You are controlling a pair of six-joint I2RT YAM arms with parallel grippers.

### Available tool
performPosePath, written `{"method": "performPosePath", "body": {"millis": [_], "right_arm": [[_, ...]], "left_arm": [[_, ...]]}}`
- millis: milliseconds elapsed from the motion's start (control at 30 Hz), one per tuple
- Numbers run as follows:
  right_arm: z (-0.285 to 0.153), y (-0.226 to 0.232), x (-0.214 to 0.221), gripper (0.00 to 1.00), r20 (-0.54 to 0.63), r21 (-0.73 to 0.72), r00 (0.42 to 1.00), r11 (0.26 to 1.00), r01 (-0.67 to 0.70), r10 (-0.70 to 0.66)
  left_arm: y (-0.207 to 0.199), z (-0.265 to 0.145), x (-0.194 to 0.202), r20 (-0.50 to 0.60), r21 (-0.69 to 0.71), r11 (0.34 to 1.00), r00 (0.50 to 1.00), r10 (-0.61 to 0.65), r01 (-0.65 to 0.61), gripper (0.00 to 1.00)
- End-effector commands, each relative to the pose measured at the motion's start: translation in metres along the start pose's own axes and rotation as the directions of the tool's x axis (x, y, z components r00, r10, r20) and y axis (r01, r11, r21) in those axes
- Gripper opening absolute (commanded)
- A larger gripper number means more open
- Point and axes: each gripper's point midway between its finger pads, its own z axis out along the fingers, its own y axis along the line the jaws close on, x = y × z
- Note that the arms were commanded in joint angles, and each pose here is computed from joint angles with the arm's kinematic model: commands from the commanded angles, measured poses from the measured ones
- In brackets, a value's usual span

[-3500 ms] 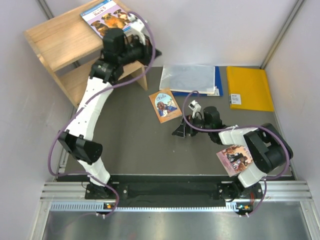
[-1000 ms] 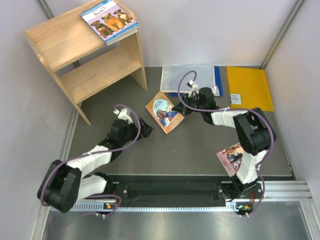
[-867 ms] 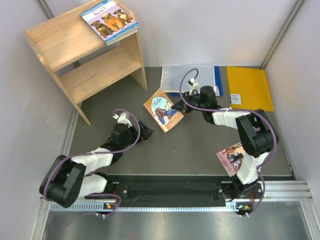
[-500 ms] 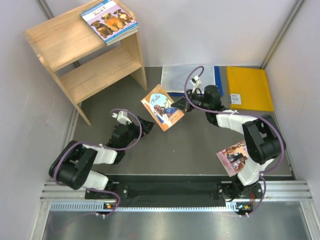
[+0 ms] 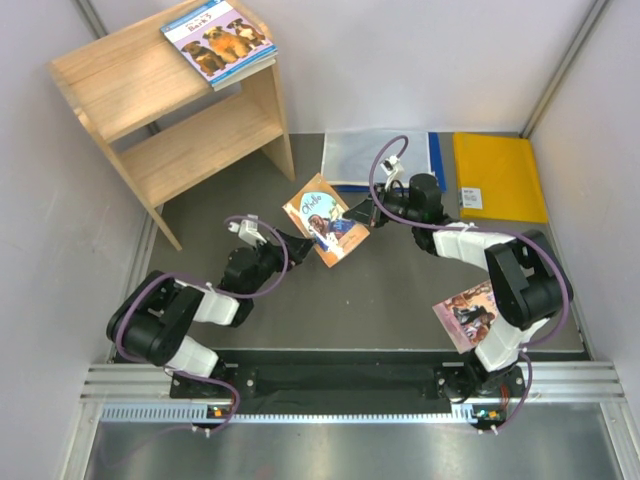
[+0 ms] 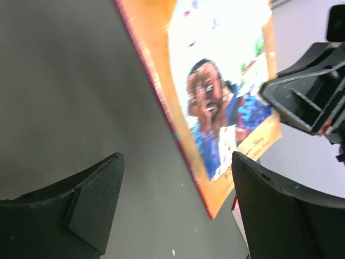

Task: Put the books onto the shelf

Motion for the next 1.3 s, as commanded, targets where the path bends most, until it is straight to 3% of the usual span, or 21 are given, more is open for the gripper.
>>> {"method": "performPosePath", "body": {"millis": [0,100,167,233,433,533,567,700,767,800,967,1000,1067,1100,1267], "right_arm": [[-0.004,0.031,-0.027,0.00,0.070,-0.079,0.995,0.994,0.076,-0.071],[-0.004,0.035,-0.025,0.00,0.067,-0.086,0.995,0.993,0.079,-0.074],[-0.003,0.038,-0.024,0.00,0.064,-0.091,0.995,0.993,0.081,-0.075],[-0.004,0.041,-0.022,0.00,0.061,-0.095,0.996,0.992,0.077,-0.071],[-0.007,0.055,-0.026,0.00,0.076,-0.118,0.994,0.989,0.090,-0.082],[-0.008,0.058,-0.025,0.00,0.074,-0.124,0.994,0.988,0.088,-0.079],[-0.007,0.057,-0.024,0.00,0.071,-0.122,0.994,0.989,0.086,-0.078],[-0.007,0.054,-0.016,0.00,0.055,-0.123,0.996,0.989,0.081,-0.075],[-0.006,0.051,-0.013,0.05,0.047,-0.121,0.996,0.989,0.083,-0.078],[-0.006,0.047,-0.011,0.17,0.045,-0.110,0.996,0.991,0.081,-0.076],[-0.003,0.025,-0.004,0.43,0.041,-0.022,0.996,0.997,0.076,-0.075],[-0.003,0.021,-0.002,0.50,0.038,-0.009,0.996,0.997,0.079,-0.079],[-0.003,0.015,0.000,0.58,0.034,0.024,0.996,0.997,0.079,-0.079],[-0.004,0.011,-0.001,0.61,0.031,0.043,0.995,0.994,0.096,-0.097],[-0.011,-0.006,0.002,0.77,0.012,0.159,0.992,0.980,0.122,-0.126]], "left_arm": [[-0.033,0.014,-0.015,0.034,0.098,0.994,0.998,0.054,-0.057,0.84],[-0.039,0.025,-0.015,0.032,0.127,0.990,0.998,0.050,-0.054,0.75],[-0.045,0.031,-0.013,0.031,0.153,0.987,0.999,0.045,-0.049,0.59],[-0.049,0.037,-0.011,0.029,0.180,0.983,0.999,0.032,-0.036,0.49],[-0.055,0.042,-0.006,0.034,0.219,0.976,0.999,0.008,-0.015,0.35],[-0.060,0.041,-0.010,0.048,0.226,0.974,0.999,0.012,-0.022,0.15],[-0.061,0.040,-0.012,0.053,0.228,0.973,0.998,0.013,-0.025,0.00],[-0.076,0.035,-0.024,0.080,0.239,0.969,0.996,0.037,-0.055,0.00],[-0.080,0.031,-0.027,0.075,0.219,0.972,0.994,0.075,-0.090,0.00],[-0.083,0.031,-0.031,0.081,0.210,0.972,0.993,0.091,-0.106,0.00],[-0.087,0.020,-0.054,0.097,0.081,0.954,0.954,0.282,-0.290,0.00],[-0.074,0.020,-0.060,0.077,-0.004,0.937,0.934,0.349,-0.350,0.00],[-0.084,0.015,-0.081,0.112,-0.056,0.910,0.903,0.415,-0.411,0.00],[-0.072,0.012,-0.081,0.071,-0.114,0.877,0.876,0.477,-0.468,0.00],[-0.067,0.006,-0.120,0.095,-0.278,0.778,0.790,0.605,-0.563,0.00]]}}
